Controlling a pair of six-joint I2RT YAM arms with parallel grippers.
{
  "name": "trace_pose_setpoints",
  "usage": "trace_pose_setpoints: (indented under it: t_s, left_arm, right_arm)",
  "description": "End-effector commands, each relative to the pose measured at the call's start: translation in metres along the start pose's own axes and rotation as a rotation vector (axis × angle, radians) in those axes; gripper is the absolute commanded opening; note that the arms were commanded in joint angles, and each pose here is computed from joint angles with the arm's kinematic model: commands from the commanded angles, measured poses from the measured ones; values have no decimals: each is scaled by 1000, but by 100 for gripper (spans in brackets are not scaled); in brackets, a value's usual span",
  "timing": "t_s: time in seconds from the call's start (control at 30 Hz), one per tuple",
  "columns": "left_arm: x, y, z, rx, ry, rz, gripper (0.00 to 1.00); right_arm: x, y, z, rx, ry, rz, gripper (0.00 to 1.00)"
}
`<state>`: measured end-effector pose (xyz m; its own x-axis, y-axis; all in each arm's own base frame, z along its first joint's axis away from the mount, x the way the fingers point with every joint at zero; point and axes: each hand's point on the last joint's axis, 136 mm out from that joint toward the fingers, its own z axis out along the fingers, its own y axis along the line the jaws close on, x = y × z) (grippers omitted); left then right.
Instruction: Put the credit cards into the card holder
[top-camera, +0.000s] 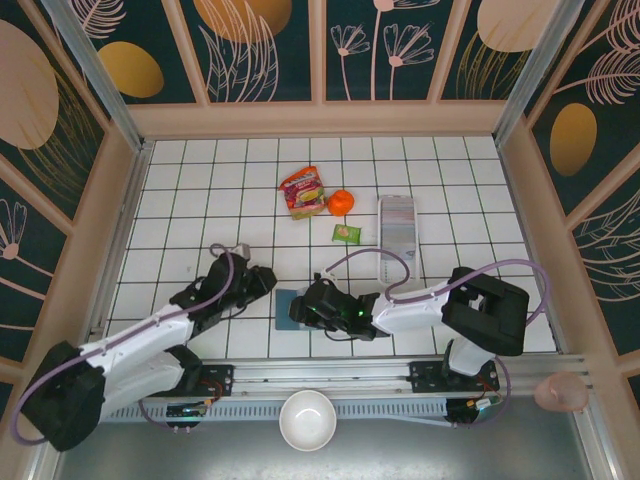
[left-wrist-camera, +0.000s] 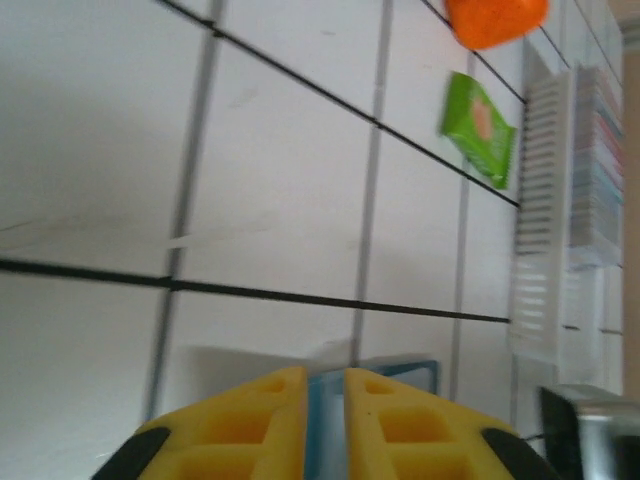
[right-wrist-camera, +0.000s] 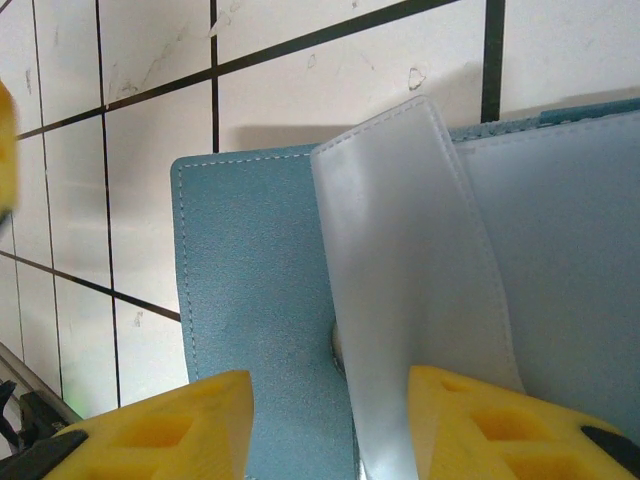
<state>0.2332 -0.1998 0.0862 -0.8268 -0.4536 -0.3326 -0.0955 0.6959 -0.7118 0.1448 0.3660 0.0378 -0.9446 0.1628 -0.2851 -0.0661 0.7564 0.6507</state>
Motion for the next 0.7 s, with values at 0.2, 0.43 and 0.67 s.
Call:
trace_pose_setpoints:
  t_s: [0.2, 0.43, 0.67]
  left_arm:
    - [34, -38, 33, 183, 263, 15, 0]
    - [54, -15, 40, 160, 325, 26, 0]
    - [68, 8, 52, 121, 360, 16, 0]
  right_arm:
    - [-2, -2, 3, 14, -7, -17, 45]
    - [-1, -1, 4, 19, -7, -33, 44]
    - [0, 5, 1, 4, -14, -69, 42]
